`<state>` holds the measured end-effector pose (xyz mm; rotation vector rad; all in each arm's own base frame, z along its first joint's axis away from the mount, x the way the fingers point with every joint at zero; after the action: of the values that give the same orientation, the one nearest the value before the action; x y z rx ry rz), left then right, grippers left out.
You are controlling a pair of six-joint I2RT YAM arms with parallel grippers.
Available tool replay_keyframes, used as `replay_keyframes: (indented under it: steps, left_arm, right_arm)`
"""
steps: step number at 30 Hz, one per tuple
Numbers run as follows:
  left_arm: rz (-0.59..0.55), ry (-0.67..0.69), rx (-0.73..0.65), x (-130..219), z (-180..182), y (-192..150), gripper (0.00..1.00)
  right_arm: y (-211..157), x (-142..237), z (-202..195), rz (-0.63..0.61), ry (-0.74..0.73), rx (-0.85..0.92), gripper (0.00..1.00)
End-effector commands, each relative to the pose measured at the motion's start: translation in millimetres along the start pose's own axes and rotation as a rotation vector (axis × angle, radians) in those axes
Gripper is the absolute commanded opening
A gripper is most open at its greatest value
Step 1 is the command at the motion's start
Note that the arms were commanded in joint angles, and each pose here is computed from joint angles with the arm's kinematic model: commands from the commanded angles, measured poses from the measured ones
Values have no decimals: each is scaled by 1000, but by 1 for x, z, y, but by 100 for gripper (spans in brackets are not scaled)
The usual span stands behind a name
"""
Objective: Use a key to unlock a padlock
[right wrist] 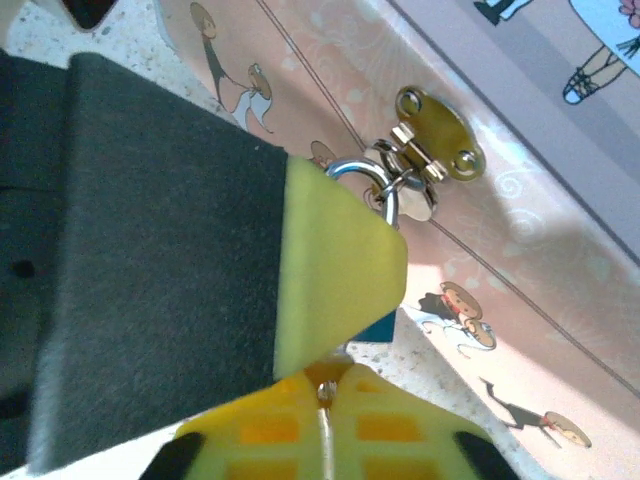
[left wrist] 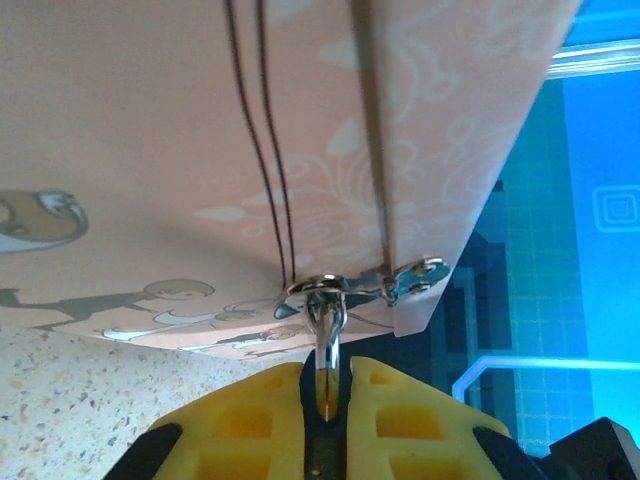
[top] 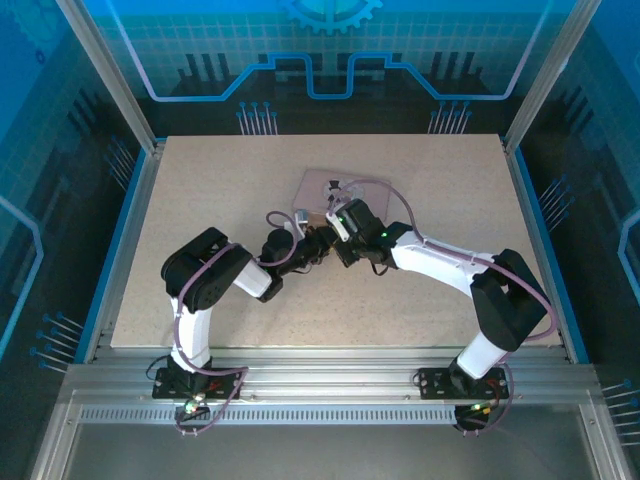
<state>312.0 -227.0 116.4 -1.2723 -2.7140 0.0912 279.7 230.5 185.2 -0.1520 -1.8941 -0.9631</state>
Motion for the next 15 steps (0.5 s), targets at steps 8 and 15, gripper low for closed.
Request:
replay_keyframes:
  steps: [8, 15]
  left_arm:
    - [24, -65, -39, 6, -6, -7, 17]
    - [-31, 3, -28, 18, 15, -6, 37]
  right_arm:
    - [-16, -22, 12, -17, 194, -89, 0]
    - [-30, -36, 17, -8, 216, -88, 0]
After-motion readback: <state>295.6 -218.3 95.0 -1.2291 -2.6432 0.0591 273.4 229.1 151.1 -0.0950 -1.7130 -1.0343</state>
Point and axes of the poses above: each hand's point on the last joint's axis, 136 mm out from that joint toward the fingers, its own x axis back along the fingers, its own z axis along the line the jaws close on, y = z × x, the point moved 10 cm from there along x, back along the fingers, and after that the axes turned 13 degrees about x, right-handed, at the moved point
